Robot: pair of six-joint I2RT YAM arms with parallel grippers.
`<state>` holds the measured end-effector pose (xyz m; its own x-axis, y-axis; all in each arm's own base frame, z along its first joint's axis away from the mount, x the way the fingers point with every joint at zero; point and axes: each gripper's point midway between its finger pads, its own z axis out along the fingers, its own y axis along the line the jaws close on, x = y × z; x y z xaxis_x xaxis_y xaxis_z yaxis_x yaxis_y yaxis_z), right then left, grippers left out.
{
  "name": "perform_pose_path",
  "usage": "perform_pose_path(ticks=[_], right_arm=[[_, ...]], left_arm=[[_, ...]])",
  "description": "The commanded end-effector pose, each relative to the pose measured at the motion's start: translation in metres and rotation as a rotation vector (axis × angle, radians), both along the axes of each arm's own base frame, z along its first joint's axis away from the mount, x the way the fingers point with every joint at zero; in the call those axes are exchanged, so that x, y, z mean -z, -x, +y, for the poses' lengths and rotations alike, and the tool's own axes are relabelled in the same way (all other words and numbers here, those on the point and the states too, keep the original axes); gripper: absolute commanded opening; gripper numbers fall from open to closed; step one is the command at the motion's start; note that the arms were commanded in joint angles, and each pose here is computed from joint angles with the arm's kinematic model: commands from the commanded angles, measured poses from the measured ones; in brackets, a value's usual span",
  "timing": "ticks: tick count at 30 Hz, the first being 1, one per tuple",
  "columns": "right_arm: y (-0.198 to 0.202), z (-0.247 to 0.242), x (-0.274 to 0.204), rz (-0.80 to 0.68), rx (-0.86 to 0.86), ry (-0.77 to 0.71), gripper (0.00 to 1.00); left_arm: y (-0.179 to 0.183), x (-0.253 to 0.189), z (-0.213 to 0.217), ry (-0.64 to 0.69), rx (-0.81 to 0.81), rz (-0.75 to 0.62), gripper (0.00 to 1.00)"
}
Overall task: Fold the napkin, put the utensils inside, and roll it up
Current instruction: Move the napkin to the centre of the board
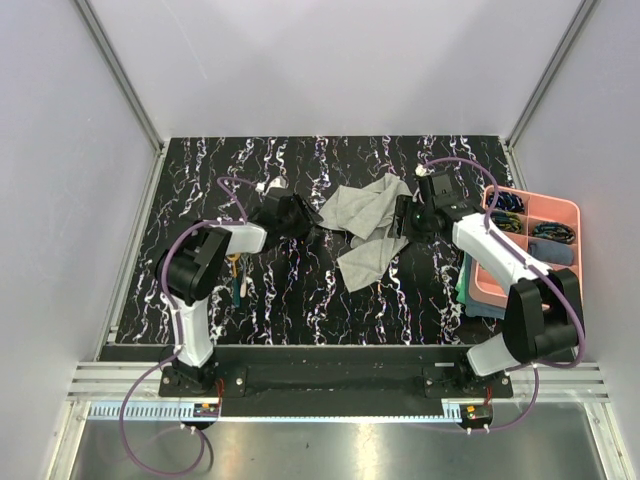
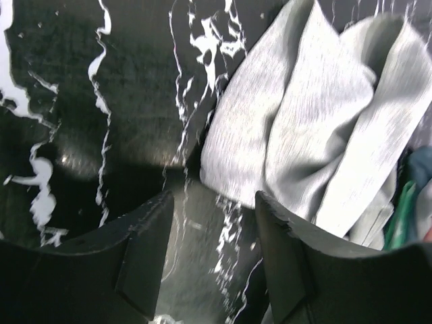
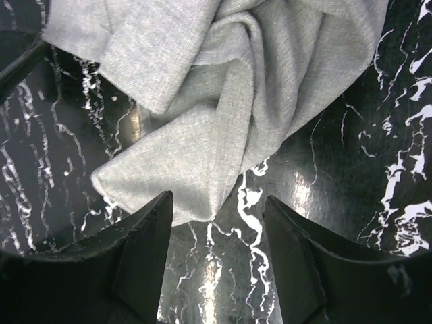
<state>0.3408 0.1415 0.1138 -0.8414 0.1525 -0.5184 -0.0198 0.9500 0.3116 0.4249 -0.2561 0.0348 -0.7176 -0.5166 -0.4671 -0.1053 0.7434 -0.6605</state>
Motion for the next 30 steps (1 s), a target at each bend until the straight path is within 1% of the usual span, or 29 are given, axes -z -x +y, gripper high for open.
perform_pose_path(ticks=[1, 4, 9, 15, 18, 19, 21, 22, 23, 26, 29, 30], right_arm=[[0.004, 0.009, -0.026, -0.071, -0.018, -0.068, 0.65], [0.007, 0.010, -0.032, -0.085, -0.021, -0.080, 0.65], [0.009, 0.010, -0.044, -0.118, -0.022, -0.094, 0.67], [0.009, 0.013, -0.052, -0.137, -0.033, -0.114, 0.67], [0.010, 0.013, -0.055, -0.144, -0.032, -0.119, 0.68], [0.010, 0.013, -0.056, -0.148, -0.035, -0.120, 0.68], [0.011, 0.012, -0.057, -0.151, -0.036, -0.120, 0.68], [0.012, 0.013, -0.056, -0.152, -0.038, -0.120, 0.68], [0.012, 0.012, -0.056, -0.153, -0.040, -0.119, 0.68], [0.015, 0.012, -0.051, -0.142, -0.047, -0.115, 0.68], [0.022, 0.017, -0.036, -0.082, -0.058, -0.141, 0.68], [0.025, 0.021, -0.032, -0.070, -0.066, -0.154, 0.68]], left_arm=[[-0.022, 0.002, -0.001, 0.048, -0.110, -0.013, 0.56], [-0.023, 0.009, -0.001, 0.055, -0.133, 0.007, 0.55], [-0.023, 0.015, -0.005, 0.067, -0.132, 0.024, 0.49], [-0.025, 0.016, -0.009, 0.040, -0.122, 0.030, 0.43], [-0.026, 0.015, -0.010, 0.034, -0.116, 0.028, 0.35], [-0.026, 0.016, -0.010, 0.031, -0.113, 0.029, 0.27], [-0.026, 0.015, -0.012, 0.030, -0.099, 0.025, 0.19], [-0.026, 0.015, -0.013, 0.034, -0.091, 0.022, 0.07], [-0.026, 0.014, -0.014, 0.035, -0.082, 0.017, 0.01], [-0.029, -0.002, -0.019, 0.069, -0.065, -0.037, 0.00], [-0.034, -0.031, -0.017, 0.069, -0.051, -0.108, 0.00], [-0.036, -0.051, -0.015, 0.069, -0.056, -0.149, 0.00]])
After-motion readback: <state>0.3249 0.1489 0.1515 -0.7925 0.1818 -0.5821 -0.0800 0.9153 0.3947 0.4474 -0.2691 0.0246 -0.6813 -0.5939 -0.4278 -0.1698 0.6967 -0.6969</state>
